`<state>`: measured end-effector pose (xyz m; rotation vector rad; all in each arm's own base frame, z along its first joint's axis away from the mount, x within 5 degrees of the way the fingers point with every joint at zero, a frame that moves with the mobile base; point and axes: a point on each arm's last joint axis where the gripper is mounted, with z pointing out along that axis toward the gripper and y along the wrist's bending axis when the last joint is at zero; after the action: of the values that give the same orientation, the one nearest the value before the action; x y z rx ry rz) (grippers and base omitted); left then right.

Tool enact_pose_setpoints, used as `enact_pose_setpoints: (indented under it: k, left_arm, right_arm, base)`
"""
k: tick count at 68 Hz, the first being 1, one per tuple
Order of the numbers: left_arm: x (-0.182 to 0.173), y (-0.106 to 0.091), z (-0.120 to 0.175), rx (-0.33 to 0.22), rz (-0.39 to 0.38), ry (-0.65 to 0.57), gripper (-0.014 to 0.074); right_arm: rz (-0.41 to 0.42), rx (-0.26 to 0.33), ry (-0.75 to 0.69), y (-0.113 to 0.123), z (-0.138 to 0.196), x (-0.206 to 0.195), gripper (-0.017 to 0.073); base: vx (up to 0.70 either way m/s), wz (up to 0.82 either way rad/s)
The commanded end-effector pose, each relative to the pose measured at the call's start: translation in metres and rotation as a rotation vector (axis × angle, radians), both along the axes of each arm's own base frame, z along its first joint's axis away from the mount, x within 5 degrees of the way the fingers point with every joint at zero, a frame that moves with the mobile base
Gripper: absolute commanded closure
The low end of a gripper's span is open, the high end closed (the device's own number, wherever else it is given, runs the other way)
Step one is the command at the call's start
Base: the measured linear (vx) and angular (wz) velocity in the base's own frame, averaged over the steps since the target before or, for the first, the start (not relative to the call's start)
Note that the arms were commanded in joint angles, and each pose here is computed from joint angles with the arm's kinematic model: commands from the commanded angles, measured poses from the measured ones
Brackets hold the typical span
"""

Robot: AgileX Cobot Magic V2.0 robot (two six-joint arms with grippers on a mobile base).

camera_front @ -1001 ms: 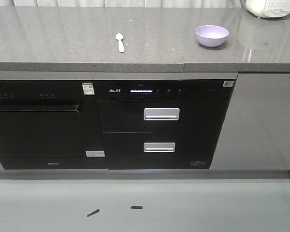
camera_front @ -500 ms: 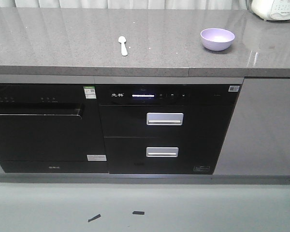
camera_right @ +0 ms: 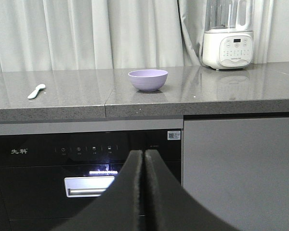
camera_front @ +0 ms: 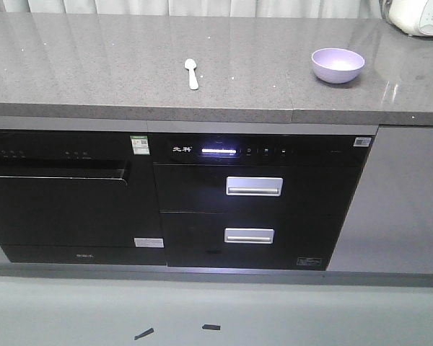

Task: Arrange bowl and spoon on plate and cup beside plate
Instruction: 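Drive closer to the counter, bringing the spoon and bowl into reach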

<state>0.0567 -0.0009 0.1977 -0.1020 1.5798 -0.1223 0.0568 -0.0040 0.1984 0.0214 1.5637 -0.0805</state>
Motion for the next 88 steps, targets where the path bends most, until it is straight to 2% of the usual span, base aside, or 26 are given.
enact_pose_setpoints:
  k: [1,88]
  left_arm:
    - [-0.0002,0.0003,-0.003,-0.01,0.003,-0.057,0.0599]
    - [-0.0002,0.0003,-0.003,-0.01,0.003,-0.057,0.0599]
  right_arm:
    - [0.003,-0.013,-0.065,0.0006,0.002,-0.0005,0.0564]
    - [0.003,-0.013,-0.065,0.0006,0.002,-0.0005,0.0564]
  base:
    - [0.07,0.02]
    - [0.05,0.0]
